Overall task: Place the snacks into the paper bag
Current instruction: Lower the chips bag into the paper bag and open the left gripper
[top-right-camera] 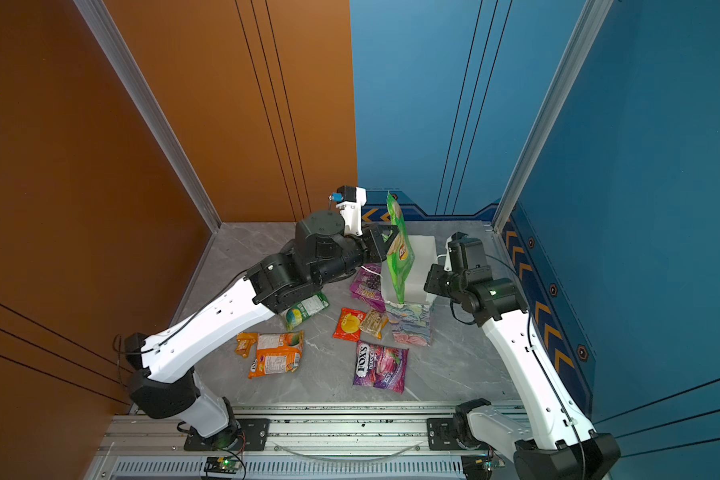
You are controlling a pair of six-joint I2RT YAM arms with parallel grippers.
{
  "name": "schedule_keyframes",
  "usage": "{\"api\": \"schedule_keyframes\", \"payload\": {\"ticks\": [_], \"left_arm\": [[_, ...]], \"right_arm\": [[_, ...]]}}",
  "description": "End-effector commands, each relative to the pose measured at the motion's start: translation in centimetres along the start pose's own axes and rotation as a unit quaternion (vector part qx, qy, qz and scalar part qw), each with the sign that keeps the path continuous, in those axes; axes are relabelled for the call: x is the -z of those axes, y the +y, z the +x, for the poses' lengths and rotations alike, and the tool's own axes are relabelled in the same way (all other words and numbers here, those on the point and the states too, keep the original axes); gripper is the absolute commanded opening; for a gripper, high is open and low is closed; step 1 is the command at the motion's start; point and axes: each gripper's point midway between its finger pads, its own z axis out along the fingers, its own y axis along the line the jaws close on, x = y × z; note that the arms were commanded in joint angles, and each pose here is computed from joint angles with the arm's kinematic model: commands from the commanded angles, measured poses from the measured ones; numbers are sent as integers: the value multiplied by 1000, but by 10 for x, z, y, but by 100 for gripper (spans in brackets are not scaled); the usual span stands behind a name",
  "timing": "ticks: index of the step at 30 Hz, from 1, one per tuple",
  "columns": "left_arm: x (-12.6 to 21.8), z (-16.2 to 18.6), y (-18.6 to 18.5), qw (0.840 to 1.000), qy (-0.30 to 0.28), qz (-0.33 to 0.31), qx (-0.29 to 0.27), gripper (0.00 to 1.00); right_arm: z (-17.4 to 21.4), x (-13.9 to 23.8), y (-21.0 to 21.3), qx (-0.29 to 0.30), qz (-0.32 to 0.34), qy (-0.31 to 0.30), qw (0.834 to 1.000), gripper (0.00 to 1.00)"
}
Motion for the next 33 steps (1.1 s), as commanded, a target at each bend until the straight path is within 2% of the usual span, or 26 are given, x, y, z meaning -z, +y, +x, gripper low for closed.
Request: {"api": "schedule_keyframes", "payload": {"ticks": [1, 7, 19, 27, 30, 33], "left_arm": [[-8, -1, 7, 1000, 5, 0, 10, 0], [-17, -9, 28, 1000, 3, -20, 13, 0], [-49, 38, 67, 993, 50, -99, -48, 0], [-48, 55, 87, 981, 71, -148, -107, 0], [-43, 56, 99, 970, 83, -181, -140, 0], [-41, 60, 110, 964, 93, -200, -147, 0]], "right_arm": [[-3, 4, 5, -4, -11, -12, 1000, 2], [-1, 3, 5, -2, -10, -9, 1000, 2], [-5, 7, 3, 4, 1, -16, 1000, 2], [-5, 6, 0, 6, 9, -16, 1000, 2], [-4, 5, -4, 7, 16, -16, 1000, 2], [-4, 4, -4, 6, 19, -16, 1000, 2]]}}
